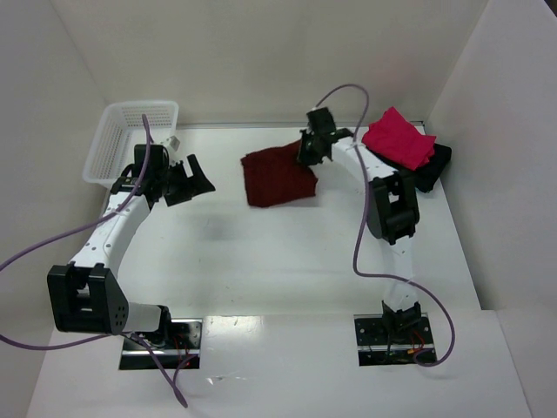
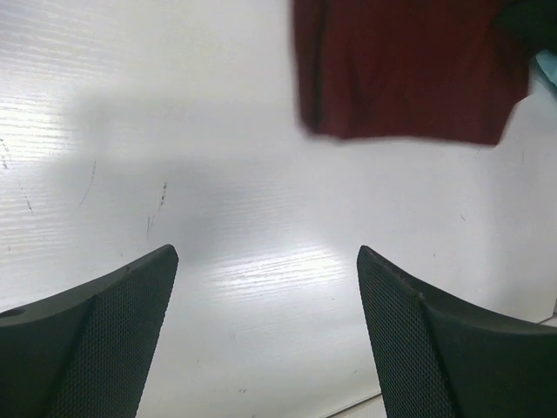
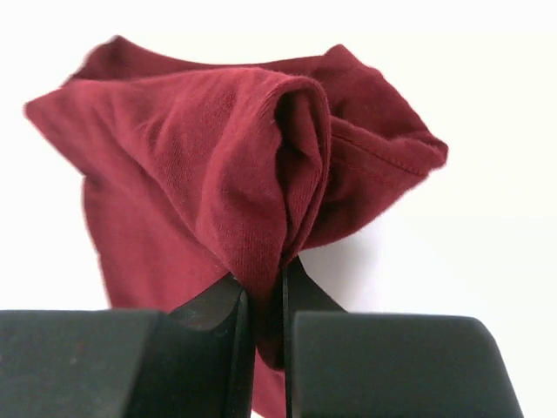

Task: Fold and stack the t-shirts
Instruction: Put the neatly folded tshirt into the corner of the board with the right arm

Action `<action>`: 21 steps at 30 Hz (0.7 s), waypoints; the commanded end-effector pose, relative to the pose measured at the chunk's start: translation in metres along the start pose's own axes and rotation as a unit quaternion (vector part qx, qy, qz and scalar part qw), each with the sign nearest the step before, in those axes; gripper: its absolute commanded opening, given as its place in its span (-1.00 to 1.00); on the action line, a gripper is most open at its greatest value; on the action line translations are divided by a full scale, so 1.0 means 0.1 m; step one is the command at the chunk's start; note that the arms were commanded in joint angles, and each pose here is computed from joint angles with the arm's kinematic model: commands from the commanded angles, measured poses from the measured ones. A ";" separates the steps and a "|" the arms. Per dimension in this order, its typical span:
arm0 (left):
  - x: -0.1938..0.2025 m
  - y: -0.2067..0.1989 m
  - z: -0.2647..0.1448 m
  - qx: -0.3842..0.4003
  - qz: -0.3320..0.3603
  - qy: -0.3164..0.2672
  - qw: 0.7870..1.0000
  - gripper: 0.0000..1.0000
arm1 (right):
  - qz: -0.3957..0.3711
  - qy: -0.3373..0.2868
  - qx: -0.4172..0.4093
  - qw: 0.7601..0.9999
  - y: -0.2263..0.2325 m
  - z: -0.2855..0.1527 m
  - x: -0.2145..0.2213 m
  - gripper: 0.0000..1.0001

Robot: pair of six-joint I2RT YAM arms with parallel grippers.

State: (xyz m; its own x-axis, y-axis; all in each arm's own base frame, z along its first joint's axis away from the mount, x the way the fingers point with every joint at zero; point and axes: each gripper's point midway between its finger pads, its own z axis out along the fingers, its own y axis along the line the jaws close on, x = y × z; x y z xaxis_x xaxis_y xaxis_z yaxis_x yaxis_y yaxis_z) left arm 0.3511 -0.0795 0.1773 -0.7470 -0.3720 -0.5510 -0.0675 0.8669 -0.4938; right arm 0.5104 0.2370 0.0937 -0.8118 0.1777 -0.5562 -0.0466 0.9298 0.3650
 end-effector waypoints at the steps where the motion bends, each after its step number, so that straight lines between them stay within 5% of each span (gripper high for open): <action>1: -0.01 -0.08 -0.07 0.021 0.015 -0.004 1.000 0.83 | -0.019 -0.076 0.018 0.997 -0.23 -0.45 -0.79 -1.00; 10: 0.04 -0.05 0.01 0.022 0.016 0.017 0.999 0.83 | -0.034 -0.151 0.075 0.985 -0.61 -0.91 -1.71 -1.00; 21: 0.10 -0.01 0.17 0.021 0.011 0.047 0.999 0.83 | 0.058 -0.226 0.097 0.968 -1.92 -1.87 -2.28 -1.00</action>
State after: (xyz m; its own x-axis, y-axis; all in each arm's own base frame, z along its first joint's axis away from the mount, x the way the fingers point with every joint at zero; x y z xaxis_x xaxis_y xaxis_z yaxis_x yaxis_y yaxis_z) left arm 0.3486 -0.0859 0.1540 -0.8049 -0.3415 -0.4853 -0.0631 0.8624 -0.5022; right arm 0.6049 -0.0006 0.2315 -0.5757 0.3312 -0.7476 0.1677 0.9427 0.2885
